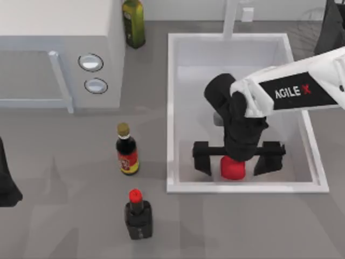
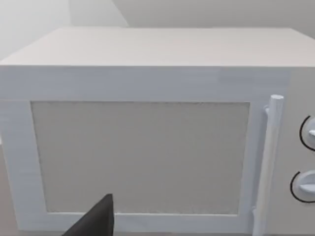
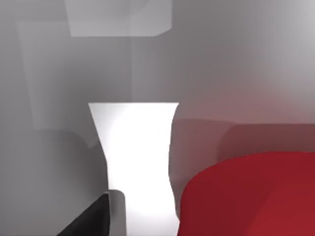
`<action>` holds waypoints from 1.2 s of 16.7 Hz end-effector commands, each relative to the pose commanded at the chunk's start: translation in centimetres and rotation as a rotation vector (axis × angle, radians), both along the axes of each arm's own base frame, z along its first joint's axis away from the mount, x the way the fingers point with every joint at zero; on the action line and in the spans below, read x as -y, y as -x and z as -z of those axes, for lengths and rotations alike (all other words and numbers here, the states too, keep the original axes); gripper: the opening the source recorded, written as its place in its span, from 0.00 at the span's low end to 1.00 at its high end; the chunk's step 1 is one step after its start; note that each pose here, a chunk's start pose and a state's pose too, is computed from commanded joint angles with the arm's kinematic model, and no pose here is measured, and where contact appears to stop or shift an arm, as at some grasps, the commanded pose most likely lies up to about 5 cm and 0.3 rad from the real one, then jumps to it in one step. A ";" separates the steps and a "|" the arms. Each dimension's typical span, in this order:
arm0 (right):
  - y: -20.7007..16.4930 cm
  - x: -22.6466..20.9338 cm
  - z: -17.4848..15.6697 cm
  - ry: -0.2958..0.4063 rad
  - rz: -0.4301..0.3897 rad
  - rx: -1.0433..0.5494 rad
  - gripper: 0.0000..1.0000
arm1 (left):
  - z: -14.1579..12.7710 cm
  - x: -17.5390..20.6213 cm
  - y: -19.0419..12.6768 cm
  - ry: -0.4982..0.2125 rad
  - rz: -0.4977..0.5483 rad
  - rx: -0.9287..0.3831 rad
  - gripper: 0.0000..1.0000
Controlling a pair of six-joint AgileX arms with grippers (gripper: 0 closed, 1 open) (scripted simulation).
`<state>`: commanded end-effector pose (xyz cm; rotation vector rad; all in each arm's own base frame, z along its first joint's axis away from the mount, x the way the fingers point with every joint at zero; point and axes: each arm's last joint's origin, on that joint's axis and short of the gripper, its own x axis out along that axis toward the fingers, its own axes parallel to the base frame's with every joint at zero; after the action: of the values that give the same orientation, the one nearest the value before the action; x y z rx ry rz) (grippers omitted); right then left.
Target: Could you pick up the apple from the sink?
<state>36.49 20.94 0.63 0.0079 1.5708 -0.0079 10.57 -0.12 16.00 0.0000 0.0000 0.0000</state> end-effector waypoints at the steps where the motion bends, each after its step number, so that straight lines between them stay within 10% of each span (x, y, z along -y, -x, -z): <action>1: 0.0 0.0 0.0 0.000 0.000 0.000 0.70 | 0.0 0.0 0.0 0.000 0.000 0.000 1.00; 10: 0.0 0.0 0.0 0.000 0.000 0.000 0.02 | 0.0 0.0 0.0 0.000 0.000 0.000 1.00; 20: -0.5 -0.1 -2.9 0.000 -0.008 0.048 0.00 | 0.0 0.0 0.0 0.000 0.000 0.000 1.00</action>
<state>37.02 21.07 3.52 0.0018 1.5232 -0.0017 10.57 -0.12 16.00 0.0000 0.0000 0.0000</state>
